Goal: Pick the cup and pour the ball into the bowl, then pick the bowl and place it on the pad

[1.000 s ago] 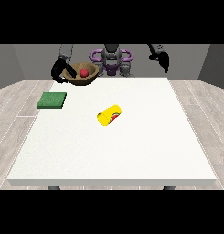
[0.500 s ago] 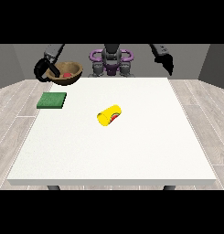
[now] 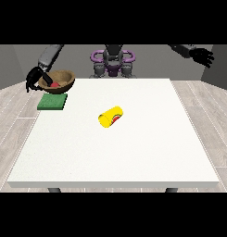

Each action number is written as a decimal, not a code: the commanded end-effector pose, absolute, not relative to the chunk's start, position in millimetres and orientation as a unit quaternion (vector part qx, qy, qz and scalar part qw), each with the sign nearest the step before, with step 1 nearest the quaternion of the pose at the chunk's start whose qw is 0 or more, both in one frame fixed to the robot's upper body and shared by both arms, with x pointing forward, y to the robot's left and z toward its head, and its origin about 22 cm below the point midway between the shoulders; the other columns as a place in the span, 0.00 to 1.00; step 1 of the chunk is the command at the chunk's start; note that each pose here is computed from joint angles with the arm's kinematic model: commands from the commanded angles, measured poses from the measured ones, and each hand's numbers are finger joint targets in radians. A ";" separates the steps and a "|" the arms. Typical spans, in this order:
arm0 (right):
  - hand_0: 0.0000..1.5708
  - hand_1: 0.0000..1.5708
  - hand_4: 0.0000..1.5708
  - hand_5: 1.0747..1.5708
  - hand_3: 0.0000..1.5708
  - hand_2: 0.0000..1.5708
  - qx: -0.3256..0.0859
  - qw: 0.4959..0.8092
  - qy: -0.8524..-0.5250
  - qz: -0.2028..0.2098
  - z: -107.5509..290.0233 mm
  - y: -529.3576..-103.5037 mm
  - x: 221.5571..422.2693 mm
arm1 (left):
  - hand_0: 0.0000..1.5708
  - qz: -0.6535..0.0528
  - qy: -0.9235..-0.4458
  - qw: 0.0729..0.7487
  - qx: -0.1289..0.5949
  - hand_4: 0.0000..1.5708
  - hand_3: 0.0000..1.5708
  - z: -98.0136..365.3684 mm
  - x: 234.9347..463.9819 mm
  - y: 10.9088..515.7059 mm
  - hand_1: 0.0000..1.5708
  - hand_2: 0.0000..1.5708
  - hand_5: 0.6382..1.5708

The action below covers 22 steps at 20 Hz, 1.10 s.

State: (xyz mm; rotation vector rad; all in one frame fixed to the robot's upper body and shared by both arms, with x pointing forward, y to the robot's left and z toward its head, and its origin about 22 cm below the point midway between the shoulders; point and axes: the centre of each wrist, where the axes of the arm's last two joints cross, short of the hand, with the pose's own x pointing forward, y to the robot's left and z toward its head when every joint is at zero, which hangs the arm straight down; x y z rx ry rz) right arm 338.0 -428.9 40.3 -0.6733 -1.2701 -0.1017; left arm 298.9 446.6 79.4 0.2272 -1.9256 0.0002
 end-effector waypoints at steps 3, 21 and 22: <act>1.00 1.00 0.49 0.99 0.00 1.00 -0.295 0.723 -0.622 -0.054 70.7 -439.0 345.0 | 0.00 0.036 -0.837 0.533 0.119 0.77 0.00 103.4 279.5 512.3 0.00 0.00 0.99; 0.00 0.00 0.00 0.58 0.00 0.00 -0.327 0.756 -0.553 -0.123 64.1 -484.8 328.9 | 0.00 -0.035 -0.834 0.548 0.051 0.64 0.00 101.1 305.4 434.3 0.00 0.00 1.00; 0.00 0.00 0.00 0.57 0.00 0.00 -0.331 0.775 -0.529 -0.099 82.8 -482.9 338.3 | 0.00 -0.032 -0.819 0.572 0.027 0.57 0.00 88.4 316.7 410.2 0.00 0.00 0.99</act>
